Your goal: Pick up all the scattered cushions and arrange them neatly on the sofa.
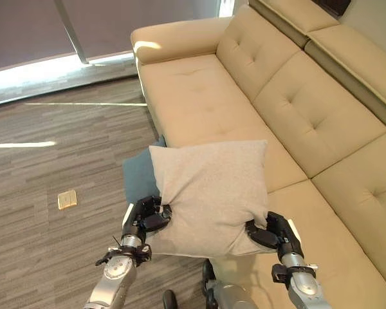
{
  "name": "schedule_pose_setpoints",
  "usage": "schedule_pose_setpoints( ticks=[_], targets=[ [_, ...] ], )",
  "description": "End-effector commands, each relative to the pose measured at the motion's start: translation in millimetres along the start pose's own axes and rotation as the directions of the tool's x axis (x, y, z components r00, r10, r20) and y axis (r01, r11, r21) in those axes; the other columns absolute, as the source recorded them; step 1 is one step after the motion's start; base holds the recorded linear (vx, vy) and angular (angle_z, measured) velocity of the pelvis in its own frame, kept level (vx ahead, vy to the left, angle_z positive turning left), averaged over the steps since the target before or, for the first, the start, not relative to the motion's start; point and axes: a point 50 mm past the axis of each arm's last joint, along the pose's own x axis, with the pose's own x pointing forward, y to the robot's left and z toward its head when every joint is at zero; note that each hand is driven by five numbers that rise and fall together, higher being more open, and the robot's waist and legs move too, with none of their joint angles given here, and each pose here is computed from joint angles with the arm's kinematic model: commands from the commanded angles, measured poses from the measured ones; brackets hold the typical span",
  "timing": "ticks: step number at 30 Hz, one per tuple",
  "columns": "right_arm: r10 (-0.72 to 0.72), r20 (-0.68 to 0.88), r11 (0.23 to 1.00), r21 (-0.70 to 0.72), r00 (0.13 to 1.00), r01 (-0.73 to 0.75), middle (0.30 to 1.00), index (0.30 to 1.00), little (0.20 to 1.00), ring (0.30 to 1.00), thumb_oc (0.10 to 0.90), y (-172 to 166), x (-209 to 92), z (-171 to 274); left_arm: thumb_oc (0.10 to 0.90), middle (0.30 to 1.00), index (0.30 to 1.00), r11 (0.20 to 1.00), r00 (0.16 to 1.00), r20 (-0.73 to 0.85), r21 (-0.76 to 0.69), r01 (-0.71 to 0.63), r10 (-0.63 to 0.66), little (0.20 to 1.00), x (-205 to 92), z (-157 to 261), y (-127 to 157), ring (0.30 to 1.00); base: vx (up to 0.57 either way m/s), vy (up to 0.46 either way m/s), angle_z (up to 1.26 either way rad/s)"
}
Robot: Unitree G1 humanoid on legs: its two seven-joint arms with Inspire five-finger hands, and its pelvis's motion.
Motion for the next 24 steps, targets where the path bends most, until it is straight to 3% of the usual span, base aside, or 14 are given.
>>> schedule_pose_setpoints(
  ticks=[1,14,24],
  targets=[
    [0.019,0.394,0.992,0.107,0.919,-0.066,0.3,0.3,0.3,0.3,0.4,10.7,18.8,80.8,0.4,0.3,0.3,0.961,0.909,0.316,0.028,0.276,-0.27,0.3,7.6,60.1,-50.1,0.3,0.07,0.013,-0.56],
    [0.052,0.364,0.994,0.07,0.93,-0.082,0.3,0.3,0.3,0.3,0.4,14.9,20.3,75.5,0.4,0.3,0.3,0.964,0.908,0.335,-0.001,0.267,-0.251,0.3,4.4,64.1,-52.0,0.3,0.18,0.139,-0.66],
    [0.14,0.389,0.982,0.062,0.911,-0.177,0.3,0.3,0.3,0.3,0.4,39.4,21.9,82.9,0.4,0.3,0.3,0.971,0.914,0.33,0.042,0.235,-0.236,0.3,7.2,65.7,-40.3,0.3,0.05,0.176,-0.7]
  ],
)
